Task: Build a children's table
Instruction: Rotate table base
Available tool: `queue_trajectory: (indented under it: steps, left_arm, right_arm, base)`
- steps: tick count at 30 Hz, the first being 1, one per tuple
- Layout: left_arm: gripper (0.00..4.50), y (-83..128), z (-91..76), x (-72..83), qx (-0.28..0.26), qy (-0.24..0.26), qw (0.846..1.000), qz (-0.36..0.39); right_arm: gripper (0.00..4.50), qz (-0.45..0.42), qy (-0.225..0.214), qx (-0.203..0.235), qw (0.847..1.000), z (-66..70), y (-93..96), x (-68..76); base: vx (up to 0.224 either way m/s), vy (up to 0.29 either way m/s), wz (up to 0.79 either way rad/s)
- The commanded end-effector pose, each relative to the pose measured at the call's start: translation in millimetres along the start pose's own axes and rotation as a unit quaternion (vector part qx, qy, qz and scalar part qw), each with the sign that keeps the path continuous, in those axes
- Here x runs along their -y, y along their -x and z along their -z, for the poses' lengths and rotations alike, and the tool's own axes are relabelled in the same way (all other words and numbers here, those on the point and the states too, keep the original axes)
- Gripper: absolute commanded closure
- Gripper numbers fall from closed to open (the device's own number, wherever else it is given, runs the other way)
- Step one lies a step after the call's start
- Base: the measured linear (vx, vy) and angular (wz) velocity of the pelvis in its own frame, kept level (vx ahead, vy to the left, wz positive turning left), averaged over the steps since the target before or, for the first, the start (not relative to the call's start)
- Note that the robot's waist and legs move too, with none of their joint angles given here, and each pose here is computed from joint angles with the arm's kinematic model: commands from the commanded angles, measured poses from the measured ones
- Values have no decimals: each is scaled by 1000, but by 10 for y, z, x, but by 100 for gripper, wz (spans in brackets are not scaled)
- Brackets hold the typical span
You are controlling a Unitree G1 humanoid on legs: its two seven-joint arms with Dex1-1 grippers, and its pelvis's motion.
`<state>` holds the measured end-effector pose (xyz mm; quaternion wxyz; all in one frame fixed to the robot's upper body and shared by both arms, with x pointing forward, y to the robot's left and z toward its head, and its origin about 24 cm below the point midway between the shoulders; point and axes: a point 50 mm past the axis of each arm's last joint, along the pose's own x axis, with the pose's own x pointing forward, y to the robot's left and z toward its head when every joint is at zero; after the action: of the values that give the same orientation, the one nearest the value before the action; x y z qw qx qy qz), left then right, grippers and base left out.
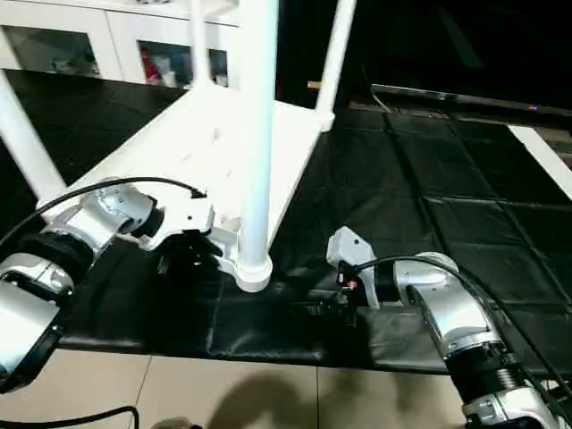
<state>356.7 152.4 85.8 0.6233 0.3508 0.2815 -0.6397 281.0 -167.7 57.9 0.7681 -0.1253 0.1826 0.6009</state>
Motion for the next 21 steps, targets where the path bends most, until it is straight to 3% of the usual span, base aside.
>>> queue_trajectory:
  steps: [1,4,8,11,14,16,18,21]
  left_arm:
    - [419,-24,127,66,-33,36,998,35]
    - [431,-29,139,98,-35,61,995,64]
    - [447,-133,60,89,20,104,993,53]
    - [447,-272,-26,39,81,163,983,-3]
    - [447,-365,-42,81,102,180,978,4]
    - [447,-365,-42,81,102,180,978,4]
    - [447,-477,-34,207,99,89,991,18]
    - [447,-475,-29,234,94,63,993,22]
  right_arm:
    - [0,1,1,-1,1000,-5,20,-9]
    - [0,6,4,1,1000,-10,23,-3]
    - [0,14,6,5,1000,-16,26,12]
    - [0,21,6,12,1000,-31,23,25]
    - [0,21,6,12,1000,-30,20,27]
    - [0,21,6,12,1000,-30,20,27]
    - [0,22,7,11,1000,-23,12,22]
    - [0,24,7,12,1000,-25,9,24]
  base:
    - [0,0,0]
    - [0,0,0]
    - [0,0,0]
    - [0,0,0]
    - [0,0,0]
    - [0,0,0]
    - [0,0,0]
    - [0,0,0]
